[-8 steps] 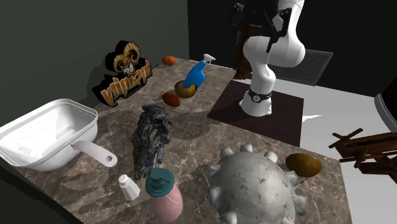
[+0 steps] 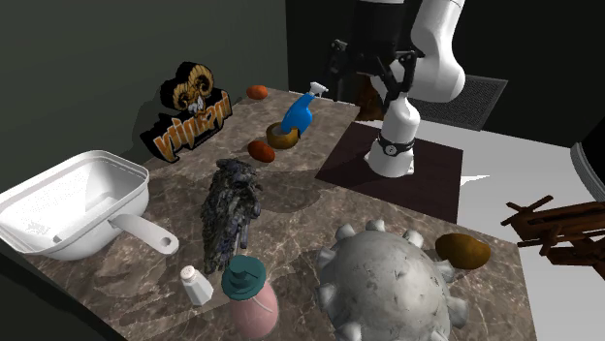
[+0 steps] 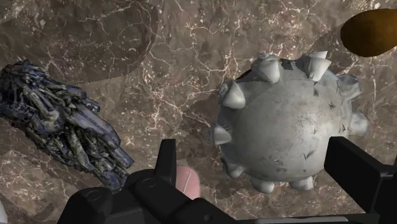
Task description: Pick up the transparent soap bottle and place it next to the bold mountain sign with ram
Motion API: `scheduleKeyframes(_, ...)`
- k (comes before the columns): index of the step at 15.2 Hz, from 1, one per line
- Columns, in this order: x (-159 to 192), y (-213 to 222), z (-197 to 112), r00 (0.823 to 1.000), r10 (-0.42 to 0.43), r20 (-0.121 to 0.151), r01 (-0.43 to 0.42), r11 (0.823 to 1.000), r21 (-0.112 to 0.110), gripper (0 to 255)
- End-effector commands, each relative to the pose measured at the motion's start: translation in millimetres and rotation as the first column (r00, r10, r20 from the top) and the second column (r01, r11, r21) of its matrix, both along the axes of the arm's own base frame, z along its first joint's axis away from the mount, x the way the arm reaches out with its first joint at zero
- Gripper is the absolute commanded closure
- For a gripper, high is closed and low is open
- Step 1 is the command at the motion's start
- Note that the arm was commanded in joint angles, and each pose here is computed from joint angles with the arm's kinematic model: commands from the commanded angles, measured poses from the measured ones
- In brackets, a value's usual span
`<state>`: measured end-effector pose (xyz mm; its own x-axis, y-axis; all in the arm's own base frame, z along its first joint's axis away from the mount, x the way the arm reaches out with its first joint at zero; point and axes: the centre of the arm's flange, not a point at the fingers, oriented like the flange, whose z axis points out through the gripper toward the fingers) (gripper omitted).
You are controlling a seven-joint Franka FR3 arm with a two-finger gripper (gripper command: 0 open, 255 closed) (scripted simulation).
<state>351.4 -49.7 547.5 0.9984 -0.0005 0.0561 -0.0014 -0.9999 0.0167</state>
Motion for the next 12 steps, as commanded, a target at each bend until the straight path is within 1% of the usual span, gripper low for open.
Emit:
scheduleKeyframes(1, 22, -3, -18, 1.000, 0.000, 0.016, 0.000, 1.000, 0.000, 0)
scheduleKeyframes(12, 129, -33, -98, 0.996, 0.001, 0.092, -0.001, 1.000, 0.001, 0)
